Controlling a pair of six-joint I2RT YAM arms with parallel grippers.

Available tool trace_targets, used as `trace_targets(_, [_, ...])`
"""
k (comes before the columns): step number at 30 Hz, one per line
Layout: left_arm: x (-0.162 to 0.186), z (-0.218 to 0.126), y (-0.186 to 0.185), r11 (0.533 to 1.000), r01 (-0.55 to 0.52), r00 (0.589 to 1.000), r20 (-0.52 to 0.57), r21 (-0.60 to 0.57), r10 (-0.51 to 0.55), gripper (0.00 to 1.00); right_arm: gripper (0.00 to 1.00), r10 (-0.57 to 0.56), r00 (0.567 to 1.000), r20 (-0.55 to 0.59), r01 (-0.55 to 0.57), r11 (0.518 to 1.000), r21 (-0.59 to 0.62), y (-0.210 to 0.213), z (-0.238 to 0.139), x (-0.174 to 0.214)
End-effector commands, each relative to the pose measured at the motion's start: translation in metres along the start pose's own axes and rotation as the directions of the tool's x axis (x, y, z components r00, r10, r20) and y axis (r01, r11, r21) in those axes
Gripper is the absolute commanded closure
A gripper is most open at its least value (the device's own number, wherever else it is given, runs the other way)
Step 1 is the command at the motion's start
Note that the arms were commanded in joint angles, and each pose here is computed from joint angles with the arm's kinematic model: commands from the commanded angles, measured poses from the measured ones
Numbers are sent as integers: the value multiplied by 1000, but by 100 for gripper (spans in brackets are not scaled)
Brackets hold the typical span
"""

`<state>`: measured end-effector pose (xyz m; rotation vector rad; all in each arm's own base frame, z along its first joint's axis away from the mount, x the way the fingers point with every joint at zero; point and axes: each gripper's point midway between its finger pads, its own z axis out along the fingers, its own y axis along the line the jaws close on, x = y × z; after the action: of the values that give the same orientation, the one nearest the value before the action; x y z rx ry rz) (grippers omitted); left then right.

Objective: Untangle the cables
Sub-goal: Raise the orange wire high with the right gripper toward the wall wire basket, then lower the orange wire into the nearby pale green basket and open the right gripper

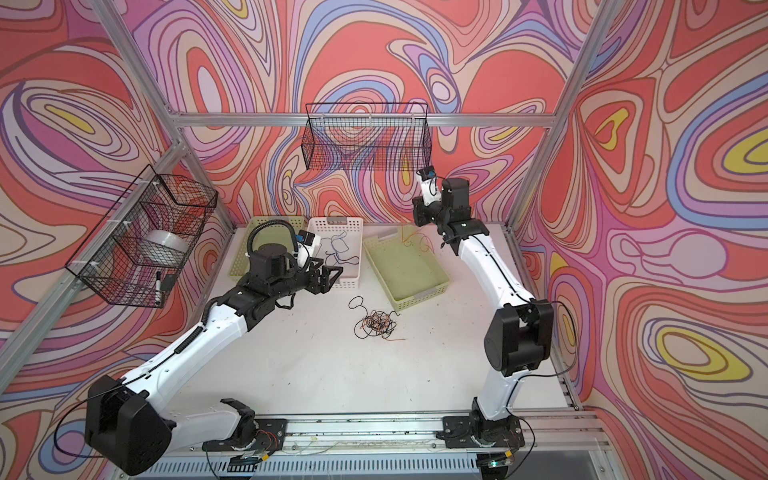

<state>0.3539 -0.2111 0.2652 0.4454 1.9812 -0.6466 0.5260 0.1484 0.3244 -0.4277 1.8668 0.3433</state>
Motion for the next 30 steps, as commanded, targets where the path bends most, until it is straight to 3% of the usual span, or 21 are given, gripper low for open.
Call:
trace_targets(1, [0, -6, -1, 1000, -7, 1000, 7, -4, 7, 23, 100, 31, 993, 112, -31, 999, -9, 9, -23, -26])
trace_targets(6, [0, -5, -1, 1000, 0, 1000, 7, -3, 0, 24, 100, 4, 993, 118, 0, 999, -33, 28, -28, -33])
trace_targets(20, [1, -3, -3, 1000, 9, 1000, 10, 4, -9, 24, 100, -181, 910, 373, 176, 983, 49, 46, -91, -169])
trace_targets(30, [6, -9, -2, 1000, 4, 1000, 10, -7, -4, 24, 100, -262, 883, 389, 232, 965, 123, 39, -95, -191])
